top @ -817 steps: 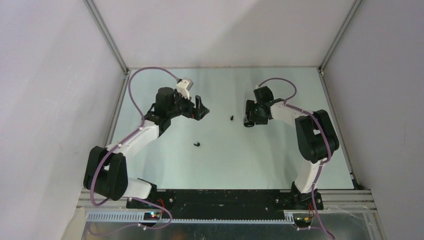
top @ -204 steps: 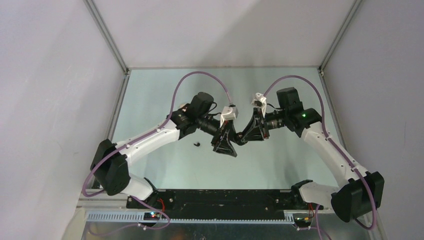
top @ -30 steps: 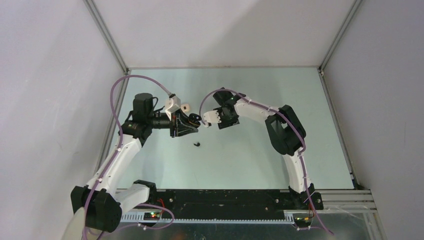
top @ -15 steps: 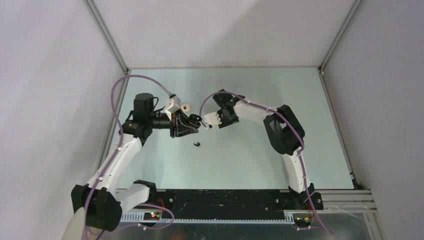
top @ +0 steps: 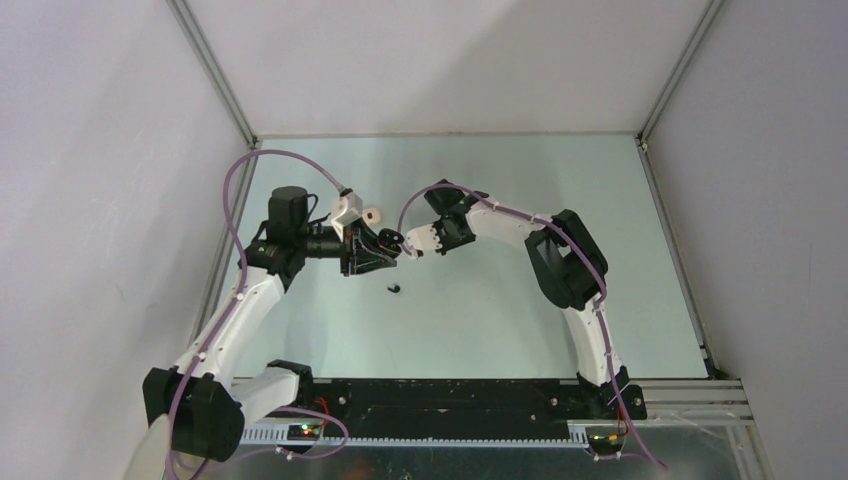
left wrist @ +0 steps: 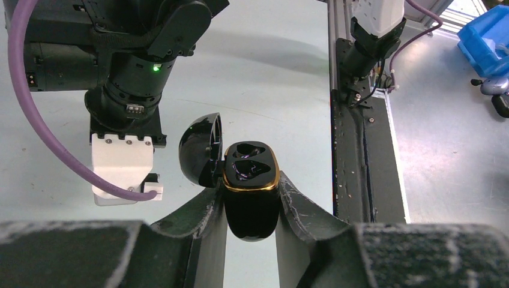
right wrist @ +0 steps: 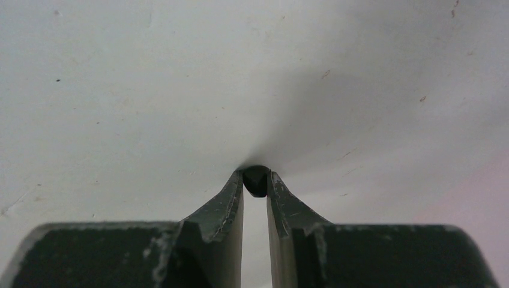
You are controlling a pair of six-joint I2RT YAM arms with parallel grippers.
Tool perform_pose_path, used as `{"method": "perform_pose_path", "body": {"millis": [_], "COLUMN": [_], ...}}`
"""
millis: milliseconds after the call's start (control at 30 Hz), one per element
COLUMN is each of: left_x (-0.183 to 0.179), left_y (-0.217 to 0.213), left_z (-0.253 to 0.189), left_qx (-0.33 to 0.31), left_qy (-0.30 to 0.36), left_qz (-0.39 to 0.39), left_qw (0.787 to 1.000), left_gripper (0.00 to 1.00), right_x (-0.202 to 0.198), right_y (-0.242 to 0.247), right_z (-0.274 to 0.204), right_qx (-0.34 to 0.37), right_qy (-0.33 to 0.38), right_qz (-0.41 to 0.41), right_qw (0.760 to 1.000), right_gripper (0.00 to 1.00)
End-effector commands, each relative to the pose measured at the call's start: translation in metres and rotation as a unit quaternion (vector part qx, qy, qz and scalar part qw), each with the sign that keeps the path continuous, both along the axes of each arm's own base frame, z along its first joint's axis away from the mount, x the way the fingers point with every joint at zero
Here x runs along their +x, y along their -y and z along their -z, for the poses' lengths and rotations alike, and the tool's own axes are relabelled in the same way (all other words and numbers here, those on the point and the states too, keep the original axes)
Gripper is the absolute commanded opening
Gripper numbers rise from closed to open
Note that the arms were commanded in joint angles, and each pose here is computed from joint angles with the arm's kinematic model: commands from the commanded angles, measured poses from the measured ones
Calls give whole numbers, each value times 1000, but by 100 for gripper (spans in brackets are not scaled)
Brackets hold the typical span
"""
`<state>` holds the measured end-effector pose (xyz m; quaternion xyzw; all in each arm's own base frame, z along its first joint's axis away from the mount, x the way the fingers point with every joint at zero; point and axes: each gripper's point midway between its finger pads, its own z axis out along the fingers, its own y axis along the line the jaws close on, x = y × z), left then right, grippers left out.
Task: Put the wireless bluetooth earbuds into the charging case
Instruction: Pick up the earbud from the center of the board.
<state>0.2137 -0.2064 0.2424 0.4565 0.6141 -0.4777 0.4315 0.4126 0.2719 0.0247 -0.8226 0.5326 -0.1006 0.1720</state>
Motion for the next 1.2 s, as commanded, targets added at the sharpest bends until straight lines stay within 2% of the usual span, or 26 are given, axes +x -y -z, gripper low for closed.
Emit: {"method": "perform_pose_path", "body": {"millis": [0,100,233,400,567,667,700,733,767,800,867,933,1067,1167], "left_x": [-1,-1,-3,-7,-10,0,1,10,13,24,45,65,102,121], "left_y": [1,1,3,7,17,24,26,27,29,29,28,27,27,28], "left_z": [-11,-11,-10,-8,-2,0,1,0,0,-3,-8,-7,-8,-16], "left_qx": [-9,-10,-8,0,13,15,13,12,9,4,-2,2,22,2], "left_qy": [23,24,26,35,39,47,33,47,33,37,49,48,25,20], "left_qz": [15,17,22,30,34,15,7,-11,-25,-54,-102,-140,-189,-222], "left_qw": [1000,1000,999,999,999,999,999,999,999,998,994,989,981,975], "left_gripper": [0,0,0,0,0,0,0,0,1,1,1,1,0,0], "right_x": [4,6,-4,-20,-36,-47,-43,-46,-48,-49,-54,-57,-67,-73], "right_y": [-7,-11,-12,-12,-3,2,7,6,9,11,15,20,17,12], "right_z": [-8,-34,-69,-121,-172,-204,-214,-228,-236,-249,-271,-290,-324,-349], "right_qx": [27,63,128,251,367,426,449,475,492,518,564,601,649,677], "right_qy": [7,12,-22,-97,-187,-211,-215,-215,-229,-223,-238,-246,-282,-301], "right_qz": [18,41,92,182,279,312,336,331,350,346,364,370,360,338], "right_qw": [999,997,987,946,867,823,799,787,763,750,702,664,608,580], "right_gripper": [16,15,13,12,12,12,12,12,12,12,12,12,12,12]}}
